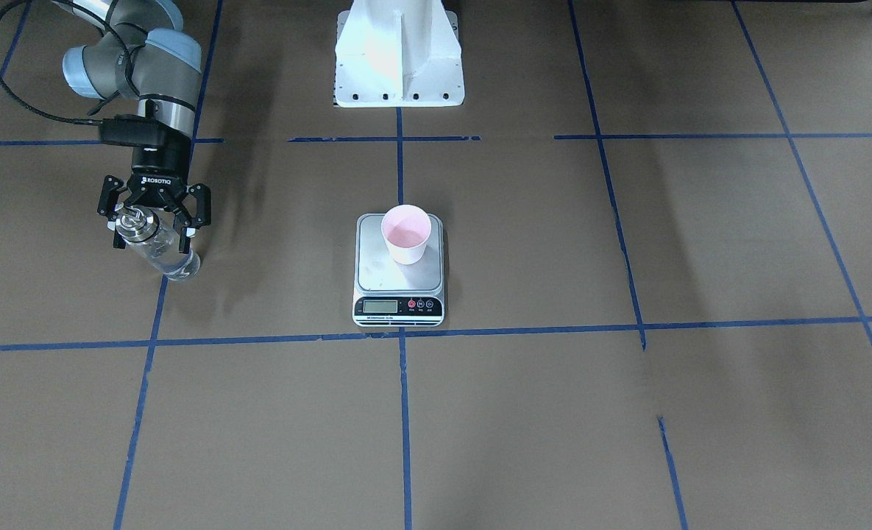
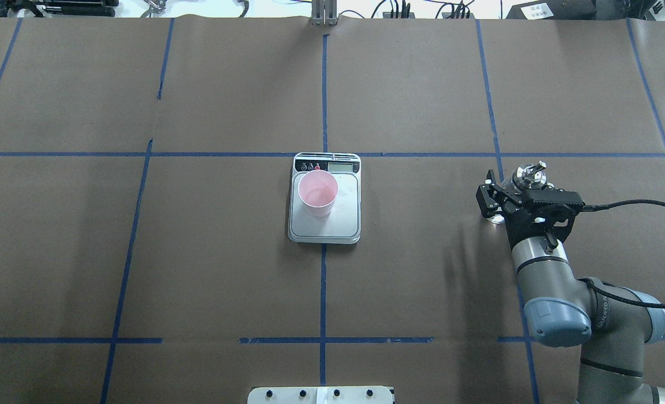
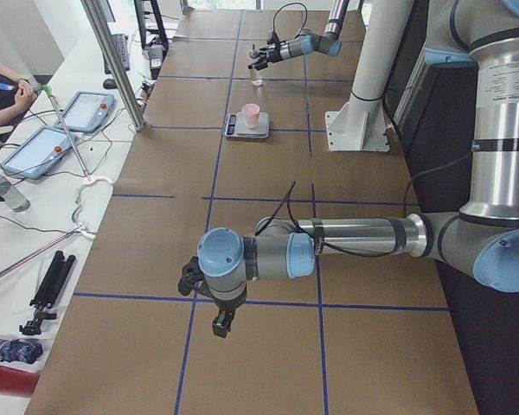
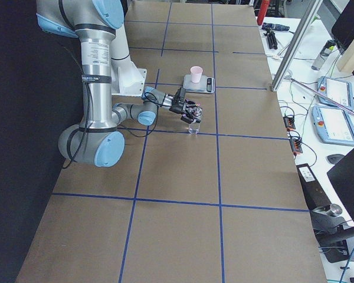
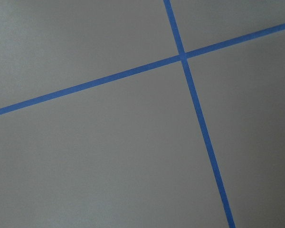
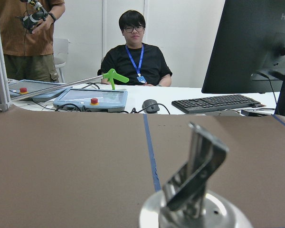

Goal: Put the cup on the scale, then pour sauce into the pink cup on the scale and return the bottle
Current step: 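Lower the bottle onto the table with the right gripper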

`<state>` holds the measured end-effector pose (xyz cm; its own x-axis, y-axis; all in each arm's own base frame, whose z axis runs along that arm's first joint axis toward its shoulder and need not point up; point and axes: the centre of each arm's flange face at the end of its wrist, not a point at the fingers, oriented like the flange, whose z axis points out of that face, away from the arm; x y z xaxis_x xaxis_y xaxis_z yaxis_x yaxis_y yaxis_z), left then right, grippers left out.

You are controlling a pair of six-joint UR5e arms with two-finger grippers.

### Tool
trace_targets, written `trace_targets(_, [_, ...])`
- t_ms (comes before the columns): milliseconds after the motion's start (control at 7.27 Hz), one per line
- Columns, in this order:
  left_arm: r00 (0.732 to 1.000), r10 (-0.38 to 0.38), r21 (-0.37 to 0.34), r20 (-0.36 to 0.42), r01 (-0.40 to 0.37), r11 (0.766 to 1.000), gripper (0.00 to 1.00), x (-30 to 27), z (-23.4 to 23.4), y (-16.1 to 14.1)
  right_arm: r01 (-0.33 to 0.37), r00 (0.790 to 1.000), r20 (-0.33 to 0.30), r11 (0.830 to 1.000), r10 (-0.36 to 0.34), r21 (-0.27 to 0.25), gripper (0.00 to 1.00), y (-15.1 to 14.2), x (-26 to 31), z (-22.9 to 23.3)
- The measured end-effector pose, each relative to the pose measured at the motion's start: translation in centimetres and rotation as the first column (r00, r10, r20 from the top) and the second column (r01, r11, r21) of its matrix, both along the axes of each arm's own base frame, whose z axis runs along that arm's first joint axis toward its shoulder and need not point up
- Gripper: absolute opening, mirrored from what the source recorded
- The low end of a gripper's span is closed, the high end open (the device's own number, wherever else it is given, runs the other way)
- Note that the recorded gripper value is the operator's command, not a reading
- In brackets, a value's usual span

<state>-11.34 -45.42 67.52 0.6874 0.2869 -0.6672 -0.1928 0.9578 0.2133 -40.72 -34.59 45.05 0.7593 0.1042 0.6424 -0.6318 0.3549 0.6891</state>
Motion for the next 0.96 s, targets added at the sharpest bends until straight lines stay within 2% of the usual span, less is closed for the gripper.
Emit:
trace_targets(413, [1.000,0.000,0.000,0.000,0.000,1.000,1.00,0.0,0.0,0.0,-0.001,1.000,-0.001,1.000,0.001,0.000,1.00,0.0,0.0,0.1])
trace_targets(963, [1.000,0.000,0.002,0.000,0.000,1.000,1.00,0.0,-0.1,-0.1,-0.007,0.999,-0.035,1.000,0.007,0.001,1.00,0.2,0.0,1.6])
